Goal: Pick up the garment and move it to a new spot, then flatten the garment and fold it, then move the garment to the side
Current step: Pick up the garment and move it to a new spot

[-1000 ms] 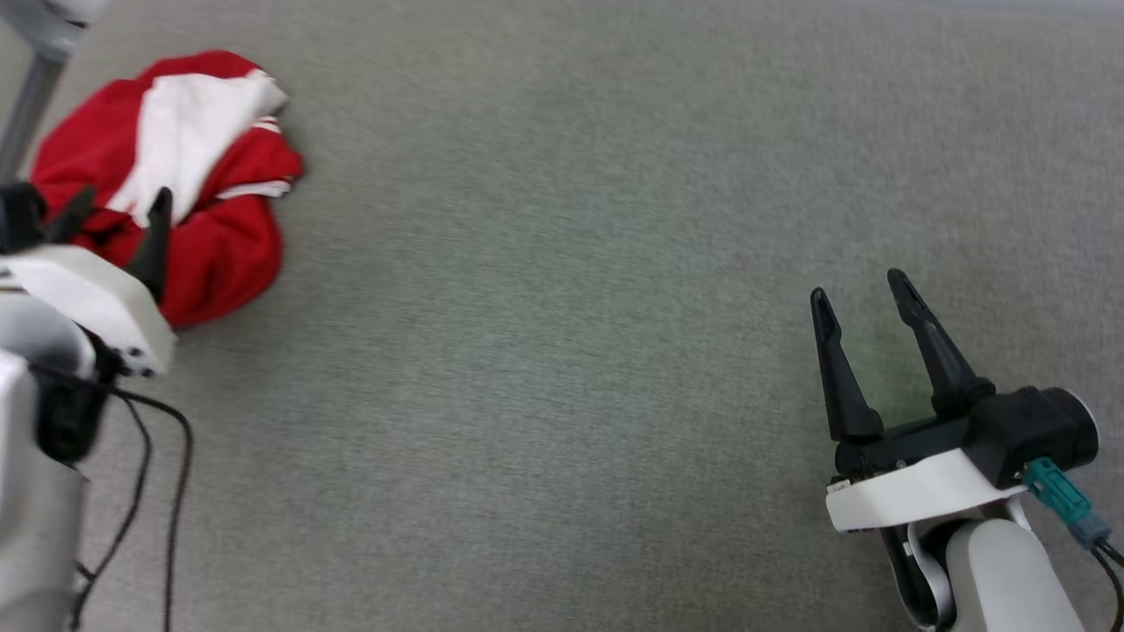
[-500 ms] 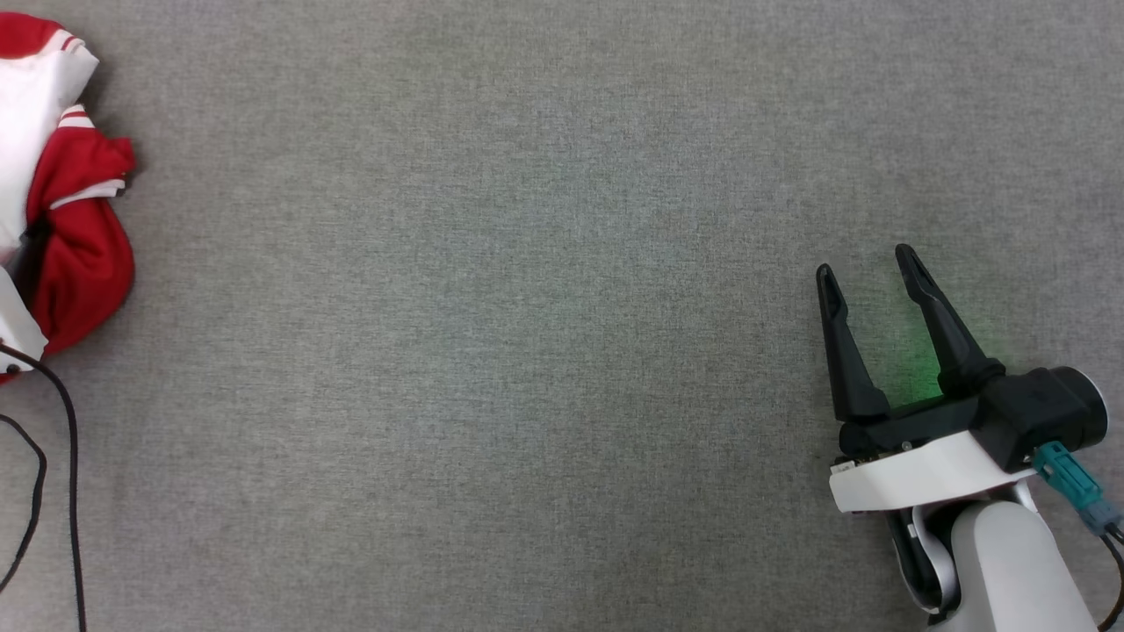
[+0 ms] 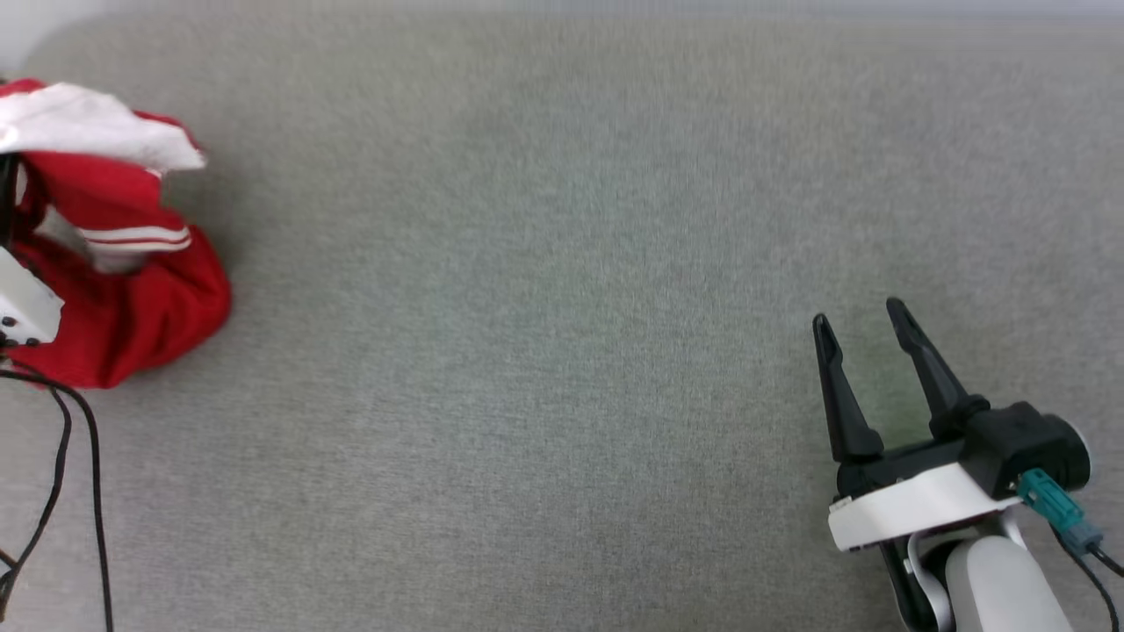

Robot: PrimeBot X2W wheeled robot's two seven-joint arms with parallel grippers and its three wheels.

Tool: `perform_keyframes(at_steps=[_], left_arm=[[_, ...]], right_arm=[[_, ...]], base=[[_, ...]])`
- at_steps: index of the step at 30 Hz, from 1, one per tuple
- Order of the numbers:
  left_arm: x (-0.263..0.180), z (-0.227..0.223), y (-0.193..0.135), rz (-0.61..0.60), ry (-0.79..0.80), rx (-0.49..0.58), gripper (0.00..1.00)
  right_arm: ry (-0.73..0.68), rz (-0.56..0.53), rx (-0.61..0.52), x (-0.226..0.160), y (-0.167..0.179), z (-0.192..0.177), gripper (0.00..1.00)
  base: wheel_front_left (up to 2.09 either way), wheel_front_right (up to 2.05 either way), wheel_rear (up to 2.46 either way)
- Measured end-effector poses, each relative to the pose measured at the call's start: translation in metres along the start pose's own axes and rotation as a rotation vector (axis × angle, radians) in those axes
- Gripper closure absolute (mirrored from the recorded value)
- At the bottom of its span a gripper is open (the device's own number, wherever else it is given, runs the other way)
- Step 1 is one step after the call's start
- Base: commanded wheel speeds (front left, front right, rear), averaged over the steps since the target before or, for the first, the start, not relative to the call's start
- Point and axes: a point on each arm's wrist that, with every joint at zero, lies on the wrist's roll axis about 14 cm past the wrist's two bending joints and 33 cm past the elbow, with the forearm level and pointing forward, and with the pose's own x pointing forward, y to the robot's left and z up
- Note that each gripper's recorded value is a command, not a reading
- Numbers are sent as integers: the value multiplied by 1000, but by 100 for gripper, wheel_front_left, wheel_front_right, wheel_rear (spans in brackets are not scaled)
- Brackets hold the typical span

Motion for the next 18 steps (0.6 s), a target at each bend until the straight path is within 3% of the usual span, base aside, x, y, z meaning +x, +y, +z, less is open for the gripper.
perform_keyframes(at_steps=[7, 13, 18], left_arm=[[-41, 75, -37, -133, -198, -22, 100], [-78, 112, -98, -301, -287, -42, 100], [-100, 128, -171, -477, -327, -90, 100]], right_arm=[[-59, 4, 2, -16, 7, 29, 0], [-123, -2, 4, -25, 8, 55, 0], [-138, -39, 9, -38, -1, 62, 0]], base=[[0, 0, 0], [0, 0, 0], [0, 0, 0]])
